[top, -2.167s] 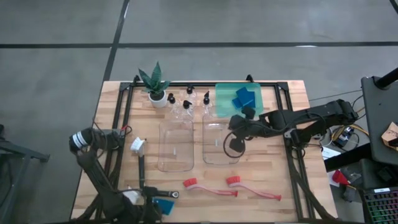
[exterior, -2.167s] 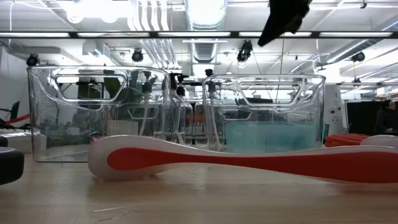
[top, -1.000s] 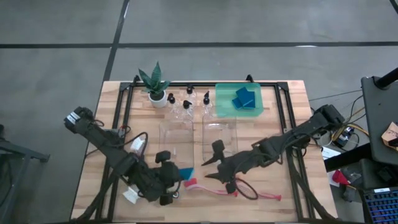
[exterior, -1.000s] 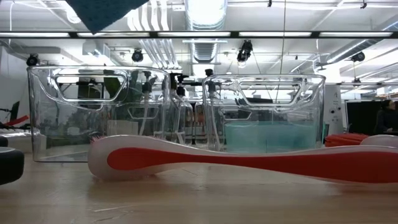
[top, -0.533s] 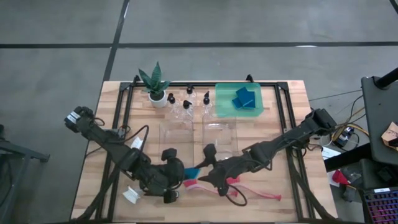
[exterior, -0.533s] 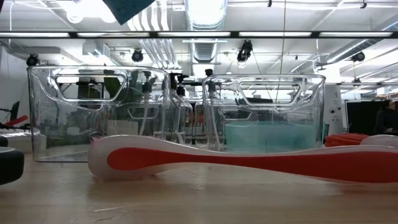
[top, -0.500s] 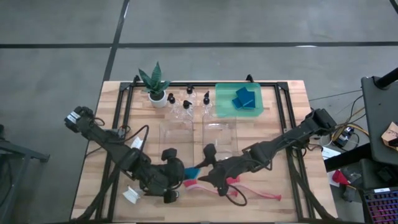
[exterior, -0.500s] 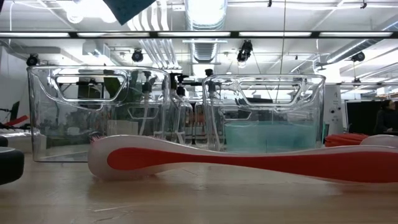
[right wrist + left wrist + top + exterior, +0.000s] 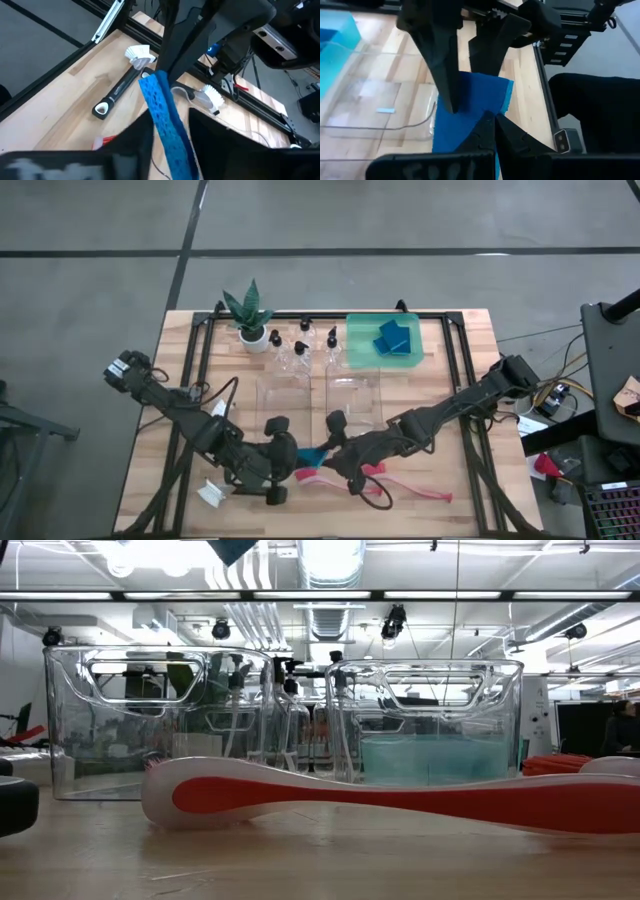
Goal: Pick & Place Kitchen Sink Supplies
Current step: Put the blue sponge into the green bin, then put the red dish brush into the right transparent bin
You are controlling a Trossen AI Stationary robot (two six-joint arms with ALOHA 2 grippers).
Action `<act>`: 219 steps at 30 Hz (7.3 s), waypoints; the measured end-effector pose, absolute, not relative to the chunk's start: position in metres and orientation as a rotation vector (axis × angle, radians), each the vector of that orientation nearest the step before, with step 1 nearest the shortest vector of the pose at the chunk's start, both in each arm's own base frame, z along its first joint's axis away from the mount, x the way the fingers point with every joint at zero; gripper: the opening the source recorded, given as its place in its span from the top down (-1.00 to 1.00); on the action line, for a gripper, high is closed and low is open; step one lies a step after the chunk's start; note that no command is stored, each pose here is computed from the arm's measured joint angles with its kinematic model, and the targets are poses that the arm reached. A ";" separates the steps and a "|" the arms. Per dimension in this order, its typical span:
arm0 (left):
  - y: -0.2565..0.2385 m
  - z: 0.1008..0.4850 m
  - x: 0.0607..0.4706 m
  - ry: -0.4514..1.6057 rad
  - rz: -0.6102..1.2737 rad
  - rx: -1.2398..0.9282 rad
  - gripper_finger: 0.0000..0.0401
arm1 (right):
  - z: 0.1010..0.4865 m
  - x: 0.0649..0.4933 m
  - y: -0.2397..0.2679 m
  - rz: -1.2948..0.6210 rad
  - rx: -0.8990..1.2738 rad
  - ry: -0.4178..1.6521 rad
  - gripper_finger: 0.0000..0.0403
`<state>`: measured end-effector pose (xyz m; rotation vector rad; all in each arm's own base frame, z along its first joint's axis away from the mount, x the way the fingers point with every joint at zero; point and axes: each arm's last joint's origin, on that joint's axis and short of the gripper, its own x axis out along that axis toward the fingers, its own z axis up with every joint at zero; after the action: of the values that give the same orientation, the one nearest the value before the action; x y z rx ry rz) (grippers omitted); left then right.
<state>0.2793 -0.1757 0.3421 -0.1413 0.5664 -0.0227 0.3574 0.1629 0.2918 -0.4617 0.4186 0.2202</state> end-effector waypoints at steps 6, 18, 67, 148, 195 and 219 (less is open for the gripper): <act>-0.175 0.345 0.282 0.524 -0.025 -0.106 0.94 | 0.292 0.357 0.162 0.222 -0.472 0.427 0.90; -0.166 0.364 0.271 0.441 0.033 -0.095 0.13 | 0.287 0.340 0.140 -0.141 -0.594 0.635 0.91; -0.174 0.346 0.267 0.455 0.008 -0.061 -0.06 | 0.237 0.215 -0.137 -0.880 -0.156 0.882 0.91; -0.173 0.338 0.267 0.473 0.014 0.041 -0.06 | 0.279 0.171 0.095 0.032 0.165 0.638 -0.10; -0.171 0.339 0.267 0.460 0.047 0.100 -0.06 | 0.165 0.220 0.218 -0.185 0.132 1.307 -0.10; -0.171 0.340 0.268 0.453 0.047 0.096 -0.06 | 0.142 0.224 0.218 -0.218 0.135 1.406 0.80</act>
<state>0.2679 -0.1715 0.3396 0.0956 0.4530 0.0469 0.2241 0.2182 0.1423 0.1347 1.4061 -0.2178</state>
